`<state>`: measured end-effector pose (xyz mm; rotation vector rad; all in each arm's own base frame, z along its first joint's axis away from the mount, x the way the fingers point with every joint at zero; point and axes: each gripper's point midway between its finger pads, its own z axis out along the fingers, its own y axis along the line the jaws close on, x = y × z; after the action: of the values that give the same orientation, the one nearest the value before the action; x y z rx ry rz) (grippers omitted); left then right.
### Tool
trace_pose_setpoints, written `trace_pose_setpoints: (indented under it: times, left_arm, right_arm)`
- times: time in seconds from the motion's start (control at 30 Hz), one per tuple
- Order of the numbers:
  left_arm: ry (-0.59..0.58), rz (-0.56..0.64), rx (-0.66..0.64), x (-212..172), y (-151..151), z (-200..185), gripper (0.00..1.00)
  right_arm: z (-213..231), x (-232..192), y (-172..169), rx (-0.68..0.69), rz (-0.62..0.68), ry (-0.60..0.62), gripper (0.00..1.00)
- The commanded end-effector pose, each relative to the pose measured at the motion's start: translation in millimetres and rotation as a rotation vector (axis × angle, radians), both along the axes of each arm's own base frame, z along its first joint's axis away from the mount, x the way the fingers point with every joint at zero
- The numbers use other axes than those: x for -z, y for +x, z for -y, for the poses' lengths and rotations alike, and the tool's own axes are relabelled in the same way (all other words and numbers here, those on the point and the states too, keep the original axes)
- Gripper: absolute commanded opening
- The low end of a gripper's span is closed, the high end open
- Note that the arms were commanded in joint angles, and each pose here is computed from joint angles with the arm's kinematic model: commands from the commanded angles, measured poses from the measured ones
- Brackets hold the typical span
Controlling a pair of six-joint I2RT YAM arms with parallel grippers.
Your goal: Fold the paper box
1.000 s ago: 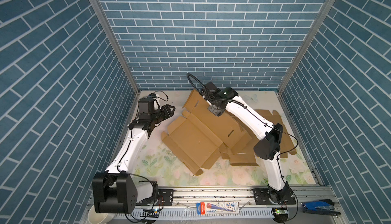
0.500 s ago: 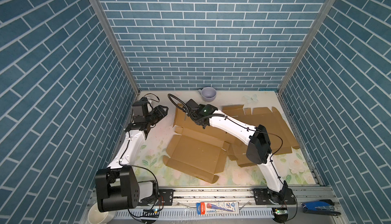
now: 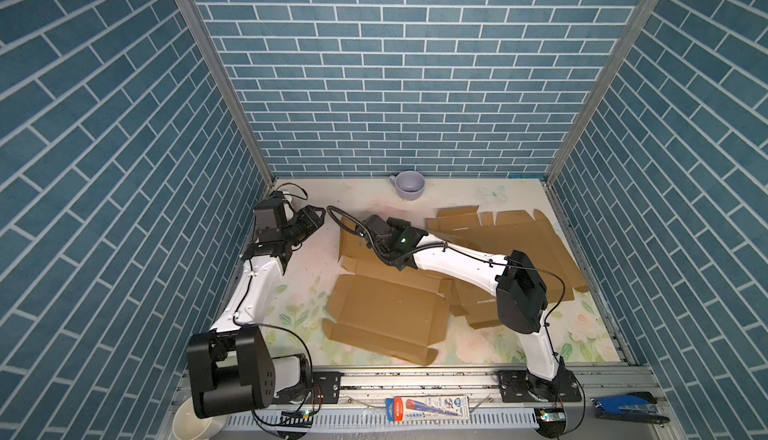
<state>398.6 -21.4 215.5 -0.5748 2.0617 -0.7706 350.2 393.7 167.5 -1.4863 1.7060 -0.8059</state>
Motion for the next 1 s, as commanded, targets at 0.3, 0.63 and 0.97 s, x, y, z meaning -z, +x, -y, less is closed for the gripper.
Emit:
trace_pose_setpoints:
  times: [0.3, 0.63, 0.97]
  left_arm:
    - [-0.035, 0.032, -0.011, -2.7, -1.5, -1.5, 0.58]
    - [-0.032, 0.043, -0.018, -4.1, 7.5, -3.8, 0.58]
    - [-0.044, 0.031, -0.031, 9.4, 20.1, -6.6, 0.58]
  right_arm:
    - [-5.8, -66.9, 14.5, -0.003, 0.192, 0.155, 0.00]
    - [-18.4, -79.1, 38.8, -0.053, 0.355, 0.081, 0.00]
    - [-20.4, -39.2, 28.6, -0.052, 0.359, 0.054, 0.00]
